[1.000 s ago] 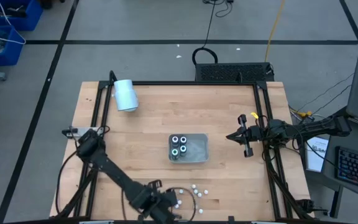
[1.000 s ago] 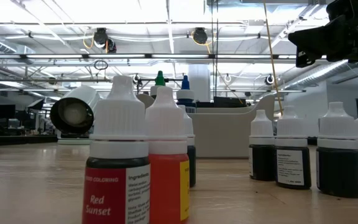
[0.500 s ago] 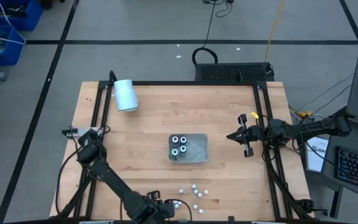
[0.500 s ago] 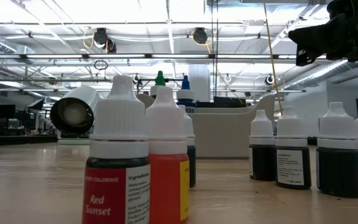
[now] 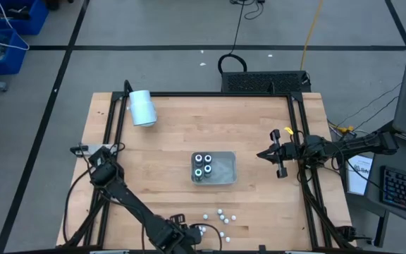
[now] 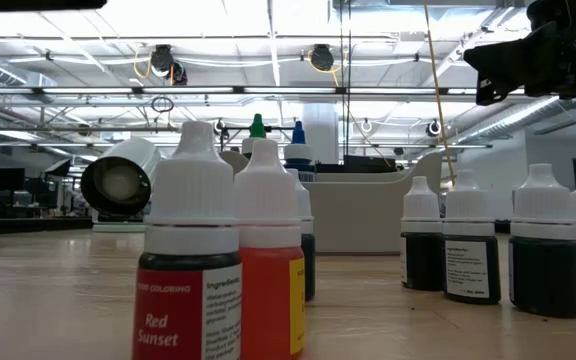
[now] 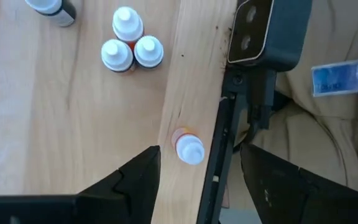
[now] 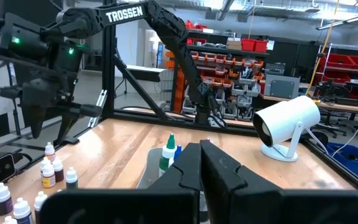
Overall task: Pick & Place food coloring
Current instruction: Put the small orange food coloring bottle into the bin
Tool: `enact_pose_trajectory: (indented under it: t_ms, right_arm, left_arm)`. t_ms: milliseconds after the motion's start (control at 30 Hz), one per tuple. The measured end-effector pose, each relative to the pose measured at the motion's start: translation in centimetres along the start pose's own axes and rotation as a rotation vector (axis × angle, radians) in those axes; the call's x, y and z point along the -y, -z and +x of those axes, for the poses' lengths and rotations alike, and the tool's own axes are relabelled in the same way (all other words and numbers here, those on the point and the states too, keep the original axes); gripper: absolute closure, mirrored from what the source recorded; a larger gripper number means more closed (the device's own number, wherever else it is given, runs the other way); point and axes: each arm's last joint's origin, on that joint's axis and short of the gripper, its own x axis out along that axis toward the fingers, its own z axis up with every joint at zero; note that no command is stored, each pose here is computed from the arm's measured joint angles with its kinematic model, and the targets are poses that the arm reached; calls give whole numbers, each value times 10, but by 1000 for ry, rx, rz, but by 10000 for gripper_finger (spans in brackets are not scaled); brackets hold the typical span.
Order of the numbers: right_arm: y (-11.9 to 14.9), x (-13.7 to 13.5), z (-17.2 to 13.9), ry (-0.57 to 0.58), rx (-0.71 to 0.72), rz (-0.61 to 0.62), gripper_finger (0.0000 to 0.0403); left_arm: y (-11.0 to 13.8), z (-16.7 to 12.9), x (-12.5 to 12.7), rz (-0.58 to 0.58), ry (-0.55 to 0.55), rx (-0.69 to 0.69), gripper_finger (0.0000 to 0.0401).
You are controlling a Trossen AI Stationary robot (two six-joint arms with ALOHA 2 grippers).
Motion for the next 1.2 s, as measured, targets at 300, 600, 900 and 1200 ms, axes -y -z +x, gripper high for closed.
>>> enact_pose_trajectory:
  t_ms: [300,600,900,1200]
  right_arm:
    - [0,0,0,2,1,-3,403]
    - [0,0,0,3,4,-3,403]
    - [-1,0,0,4,5,-3,403]
    - [-1,0,0,4,6,-3,403]
  left_arm:
    - [2,17,0,31,-8,-33,176]
    - [2,17,0,58,-13,-27,176]
    - [5,28,-7,73,-35,-42,176]
    - [4,29,-6,76,-10,-32,176]
